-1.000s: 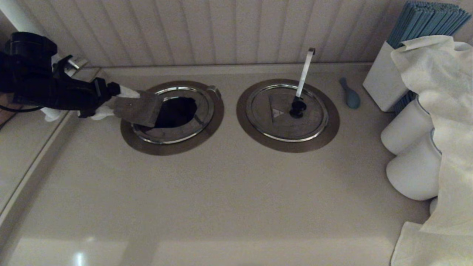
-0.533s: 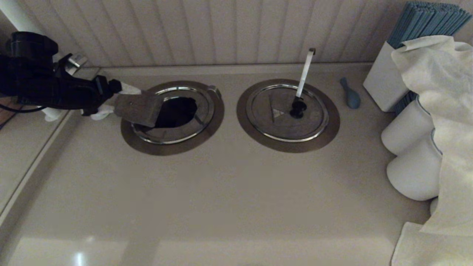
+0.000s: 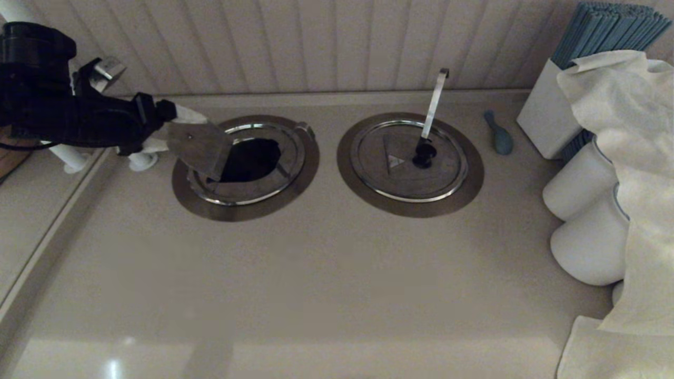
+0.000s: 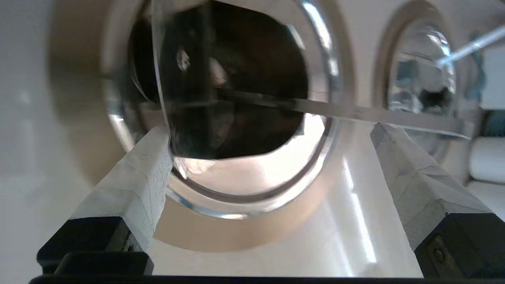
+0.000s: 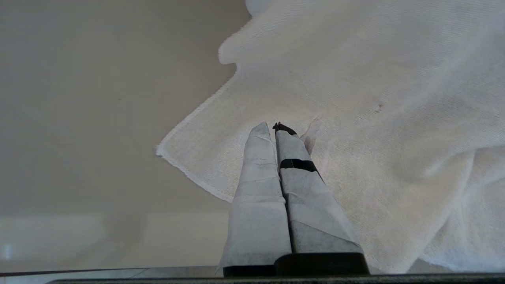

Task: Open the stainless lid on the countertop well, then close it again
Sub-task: Close the lid

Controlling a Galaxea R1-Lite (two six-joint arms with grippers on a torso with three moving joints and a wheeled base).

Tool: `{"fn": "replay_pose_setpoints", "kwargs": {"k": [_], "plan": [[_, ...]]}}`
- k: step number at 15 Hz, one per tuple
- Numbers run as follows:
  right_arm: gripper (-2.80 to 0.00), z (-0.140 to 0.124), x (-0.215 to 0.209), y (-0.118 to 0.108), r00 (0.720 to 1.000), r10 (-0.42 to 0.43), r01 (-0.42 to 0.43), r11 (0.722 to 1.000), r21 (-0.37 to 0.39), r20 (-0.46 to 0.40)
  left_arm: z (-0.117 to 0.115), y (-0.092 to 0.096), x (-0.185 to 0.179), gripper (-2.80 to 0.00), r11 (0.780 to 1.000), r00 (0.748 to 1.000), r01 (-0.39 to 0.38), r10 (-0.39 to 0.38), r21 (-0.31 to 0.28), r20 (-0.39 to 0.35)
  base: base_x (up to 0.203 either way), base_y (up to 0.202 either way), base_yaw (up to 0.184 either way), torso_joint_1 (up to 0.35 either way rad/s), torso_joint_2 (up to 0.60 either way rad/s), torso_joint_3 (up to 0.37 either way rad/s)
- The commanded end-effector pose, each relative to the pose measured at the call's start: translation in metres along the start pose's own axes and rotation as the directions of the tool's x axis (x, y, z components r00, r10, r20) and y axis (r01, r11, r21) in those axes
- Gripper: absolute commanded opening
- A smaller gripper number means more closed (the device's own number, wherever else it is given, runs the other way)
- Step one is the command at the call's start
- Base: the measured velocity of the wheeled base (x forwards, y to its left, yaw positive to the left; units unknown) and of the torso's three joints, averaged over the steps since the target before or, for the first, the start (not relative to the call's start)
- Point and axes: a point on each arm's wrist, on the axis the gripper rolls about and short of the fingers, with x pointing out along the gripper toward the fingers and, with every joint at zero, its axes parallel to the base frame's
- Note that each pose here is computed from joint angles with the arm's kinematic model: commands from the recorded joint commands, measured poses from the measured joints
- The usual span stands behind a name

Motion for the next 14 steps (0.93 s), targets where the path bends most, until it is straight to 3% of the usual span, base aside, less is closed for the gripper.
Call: {"fn": "replay_pose_setpoints", "kwargs": {"k": [1, 4, 11, 14], "plan": [[-2.80, 0.000, 0.000, 0.000, 1.000, 0.000, 0.000, 1.000, -0.001, -0.001, 0.001, -0.018, -0.015, 0.00, 0.999, 0.999, 0.024, -0.025, 0.026, 0.022, 0.000, 0.000, 0.000, 0.000, 0.00, 0.000], [-2.80, 0.000, 0.000, 0.000, 1.000, 0.000, 0.000, 1.000, 0.001, 0.001, -0.004, -0.038, -0.021, 0.00, 0.997, 0.998, 0.060, -0.061, 0.047, 0.014, 0.000, 0.000, 0.000, 0.000, 0.00, 0.000], [-2.80, 0.000, 0.000, 0.000, 1.000, 0.000, 0.000, 1.000, 0.001, -0.001, -0.022, -0.051, 0.010, 0.00, 0.990, 0.992, 0.122, -0.119, 0.069, -0.045, 0.000, 0.000, 0.000, 0.000, 0.00, 0.000], [-2.80, 0.000, 0.000, 0.000, 1.000, 0.000, 0.000, 1.000, -0.001, -0.001, -0.016, -0.058, -0.011, 0.00, 0.989, 0.994, 0.112, -0.113, 0.095, 0.004, 0.000, 0.000, 0.000, 0.000, 0.00, 0.000]]}}
